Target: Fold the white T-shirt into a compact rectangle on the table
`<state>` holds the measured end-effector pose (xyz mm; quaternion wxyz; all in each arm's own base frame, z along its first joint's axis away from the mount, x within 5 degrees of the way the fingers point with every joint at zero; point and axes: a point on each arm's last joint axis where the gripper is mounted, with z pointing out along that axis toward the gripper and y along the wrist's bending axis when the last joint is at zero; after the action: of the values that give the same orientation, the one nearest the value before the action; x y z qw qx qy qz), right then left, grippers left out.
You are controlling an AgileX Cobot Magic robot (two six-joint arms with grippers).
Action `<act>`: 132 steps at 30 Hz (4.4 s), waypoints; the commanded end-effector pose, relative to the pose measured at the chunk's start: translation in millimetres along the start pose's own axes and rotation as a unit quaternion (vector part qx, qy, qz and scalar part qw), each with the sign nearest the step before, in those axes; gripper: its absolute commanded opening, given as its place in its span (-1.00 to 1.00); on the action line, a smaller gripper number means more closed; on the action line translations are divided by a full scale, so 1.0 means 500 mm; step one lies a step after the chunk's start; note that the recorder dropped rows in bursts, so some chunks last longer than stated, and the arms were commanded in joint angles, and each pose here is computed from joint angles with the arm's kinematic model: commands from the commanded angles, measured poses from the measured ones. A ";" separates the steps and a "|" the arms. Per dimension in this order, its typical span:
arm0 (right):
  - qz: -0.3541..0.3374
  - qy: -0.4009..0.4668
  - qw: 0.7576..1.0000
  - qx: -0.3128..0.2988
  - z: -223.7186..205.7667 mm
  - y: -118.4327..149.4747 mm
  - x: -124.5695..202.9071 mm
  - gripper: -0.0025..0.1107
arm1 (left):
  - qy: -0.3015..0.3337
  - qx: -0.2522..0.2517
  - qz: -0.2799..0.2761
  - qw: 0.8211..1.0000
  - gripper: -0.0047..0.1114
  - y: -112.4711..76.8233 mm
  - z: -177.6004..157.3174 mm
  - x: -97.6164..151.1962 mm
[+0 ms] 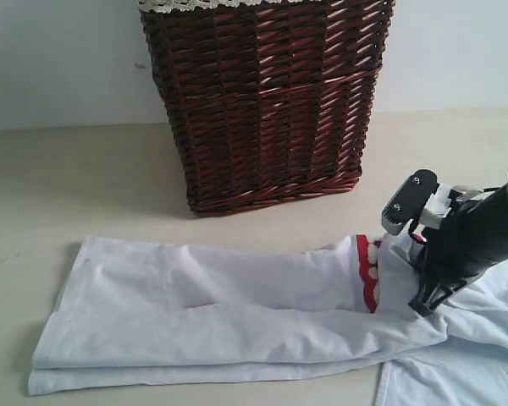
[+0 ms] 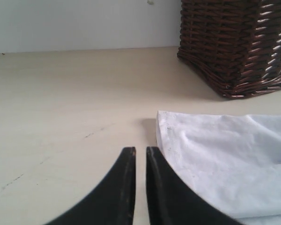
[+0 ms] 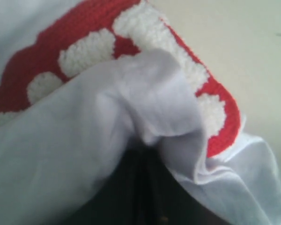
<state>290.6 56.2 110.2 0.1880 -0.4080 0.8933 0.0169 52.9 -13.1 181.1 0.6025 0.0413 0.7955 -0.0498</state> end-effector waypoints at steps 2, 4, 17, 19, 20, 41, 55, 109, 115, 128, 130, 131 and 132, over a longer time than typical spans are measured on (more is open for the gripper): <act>-0.005 -0.046 0.999 0.012 -0.098 0.012 -0.021 -0.69 | -0.005 0.000 0.001 1.000 -0.73 0.000 -0.001 -0.001; -0.010 -0.059 0.998 0.021 -0.142 0.017 -0.025 -0.69 | -0.005 0.000 0.001 1.000 -0.73 0.000 -0.001 -0.001; 0.034 0.091 0.995 -0.031 -0.102 0.031 0.030 -0.74 | -0.005 0.000 0.001 1.000 -0.73 0.000 -0.001 -0.001; 0.040 0.116 0.992 -0.005 -0.097 0.021 0.040 -0.78 | -0.005 0.000 0.001 1.000 -0.73 0.000 -0.001 -0.001; 0.049 0.130 0.990 0.012 -0.096 0.015 0.045 -0.81 | -0.005 0.000 0.001 1.000 -0.73 0.000 -0.001 -0.001; -0.150 -0.033 0.987 0.050 -0.307 0.064 0.015 -0.28 | -0.005 0.000 0.001 1.000 -0.73 0.000 -0.001 -0.001; -0.258 0.028 0.900 -0.350 -0.206 0.168 0.072 0.08 | -0.005 0.000 0.001 1.000 -0.73 0.000 -0.001 -0.001; -0.344 0.105 0.915 -0.181 -0.061 0.191 0.222 -0.93 | -0.005 0.000 0.001 1.000 -0.73 0.000 -0.001 -0.001; -0.352 0.065 0.928 -0.106 -0.106 0.180 0.199 -0.93 | -0.005 0.000 0.001 1.000 -0.73 0.000 -0.001 -0.001; -0.302 0.011 0.949 -0.090 -0.149 0.193 0.181 -0.93 | -0.005 0.000 0.001 1.000 -0.73 0.000 -0.001 -0.001; -0.268 -0.011 0.960 -0.087 -0.153 0.196 0.173 -0.93 | -0.005 0.000 0.001 1.000 -0.73 0.000 -0.001 -0.001; -0.258 -0.017 0.962 -0.086 -0.155 0.197 0.170 -0.93 | -0.005 0.000 0.001 1.000 -0.73 0.000 -0.001 -0.001; -0.250 -0.025 0.964 -0.081 -0.157 0.197 0.167 -0.93 | -0.005 0.000 0.001 1.000 -0.73 0.000 -0.001 -0.001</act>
<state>143.4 44.1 138.0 0.1524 -0.6602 0.7345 0.0376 52.9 -13.1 181.1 0.6025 0.0413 0.7955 -0.0498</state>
